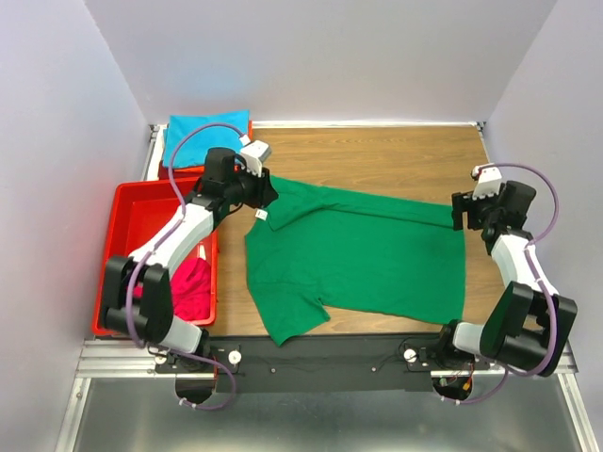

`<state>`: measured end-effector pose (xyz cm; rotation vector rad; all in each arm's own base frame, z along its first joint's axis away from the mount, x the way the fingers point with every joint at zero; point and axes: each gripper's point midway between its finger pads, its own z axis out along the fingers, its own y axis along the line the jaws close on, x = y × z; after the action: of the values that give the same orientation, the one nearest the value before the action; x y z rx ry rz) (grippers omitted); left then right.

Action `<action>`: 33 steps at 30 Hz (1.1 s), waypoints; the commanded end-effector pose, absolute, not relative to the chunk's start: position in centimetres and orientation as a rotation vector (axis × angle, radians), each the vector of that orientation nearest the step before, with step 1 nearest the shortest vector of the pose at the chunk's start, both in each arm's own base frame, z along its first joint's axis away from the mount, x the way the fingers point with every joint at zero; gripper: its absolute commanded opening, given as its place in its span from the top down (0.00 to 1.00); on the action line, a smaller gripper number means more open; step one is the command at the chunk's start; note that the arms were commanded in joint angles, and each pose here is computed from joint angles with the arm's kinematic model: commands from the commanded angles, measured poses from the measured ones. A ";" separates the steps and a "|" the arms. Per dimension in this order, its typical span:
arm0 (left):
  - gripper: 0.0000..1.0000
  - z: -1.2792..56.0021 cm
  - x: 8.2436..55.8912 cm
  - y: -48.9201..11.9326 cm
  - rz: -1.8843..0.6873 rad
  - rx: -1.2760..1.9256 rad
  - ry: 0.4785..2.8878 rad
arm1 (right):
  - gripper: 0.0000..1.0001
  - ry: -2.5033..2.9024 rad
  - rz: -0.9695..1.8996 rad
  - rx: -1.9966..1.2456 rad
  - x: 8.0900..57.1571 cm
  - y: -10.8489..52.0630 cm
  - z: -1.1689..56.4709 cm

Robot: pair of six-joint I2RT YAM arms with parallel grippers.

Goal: Fold and stack the t-shirts
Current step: Fold the tshirt

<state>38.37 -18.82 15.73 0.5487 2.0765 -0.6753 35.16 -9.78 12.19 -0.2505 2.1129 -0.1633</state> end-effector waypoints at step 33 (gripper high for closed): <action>0.63 3.1 39.5 -22.6 -0.422 0.842 2.459 | 0.13 2.165 0.502 -0.443 32.9 -0.9 11.5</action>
<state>39.66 -23.45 3.15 0.8316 2.4348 -0.5073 33.73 -1.52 11.27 -0.4460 2.1666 0.4619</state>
